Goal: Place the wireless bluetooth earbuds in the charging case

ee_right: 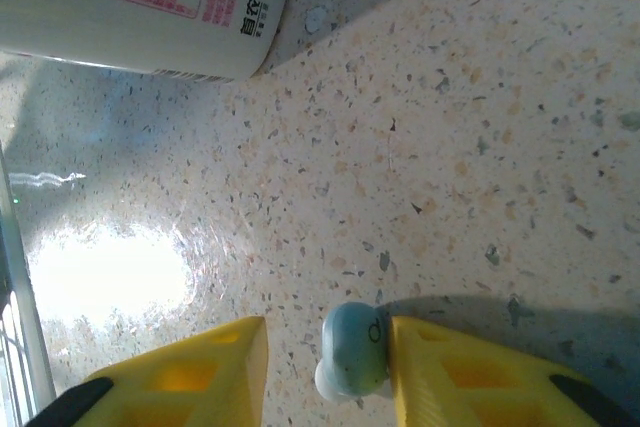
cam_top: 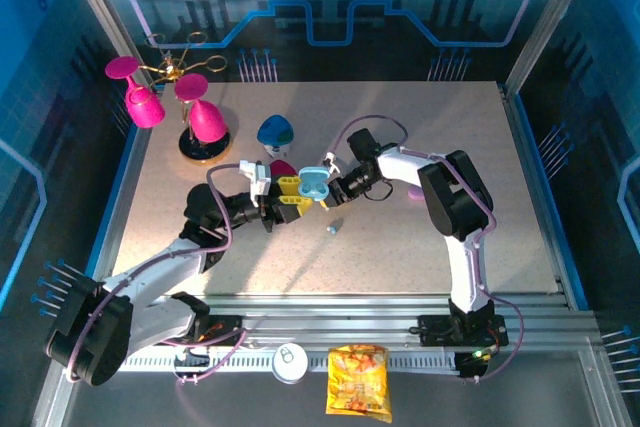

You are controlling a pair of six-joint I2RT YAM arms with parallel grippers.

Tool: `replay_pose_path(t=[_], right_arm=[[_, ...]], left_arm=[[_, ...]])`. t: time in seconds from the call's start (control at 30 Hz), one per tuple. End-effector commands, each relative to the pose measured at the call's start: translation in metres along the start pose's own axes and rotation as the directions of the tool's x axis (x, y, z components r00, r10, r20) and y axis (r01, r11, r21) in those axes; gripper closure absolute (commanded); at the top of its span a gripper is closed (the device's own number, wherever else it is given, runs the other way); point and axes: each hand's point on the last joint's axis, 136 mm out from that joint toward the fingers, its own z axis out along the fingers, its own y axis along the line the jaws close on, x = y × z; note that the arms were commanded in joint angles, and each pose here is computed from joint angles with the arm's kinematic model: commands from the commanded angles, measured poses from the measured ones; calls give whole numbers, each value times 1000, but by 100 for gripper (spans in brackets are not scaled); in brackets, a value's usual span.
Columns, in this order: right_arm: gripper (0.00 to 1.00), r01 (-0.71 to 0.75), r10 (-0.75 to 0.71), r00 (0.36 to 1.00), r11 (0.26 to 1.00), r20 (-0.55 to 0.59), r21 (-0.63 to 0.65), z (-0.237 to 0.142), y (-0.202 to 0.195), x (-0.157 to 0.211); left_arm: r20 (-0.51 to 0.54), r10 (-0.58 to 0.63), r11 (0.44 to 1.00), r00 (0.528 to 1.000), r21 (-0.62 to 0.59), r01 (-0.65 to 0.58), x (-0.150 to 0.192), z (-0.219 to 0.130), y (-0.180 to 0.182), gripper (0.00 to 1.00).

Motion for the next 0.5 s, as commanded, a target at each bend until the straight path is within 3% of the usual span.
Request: replay_pose_path(t=[0.0, 0.47], right_arm=[[72, -9, 8, 1000, 1000, -12, -20, -3, 2, 3], [73, -32, 31, 999, 999, -38, -20, 1, 1, 12]], left_arm=[[34, 53, 999, 998, 5, -53, -16, 2, 0, 67], [30, 52, 999, 998, 1, -52, -13, 1, 0, 67]])
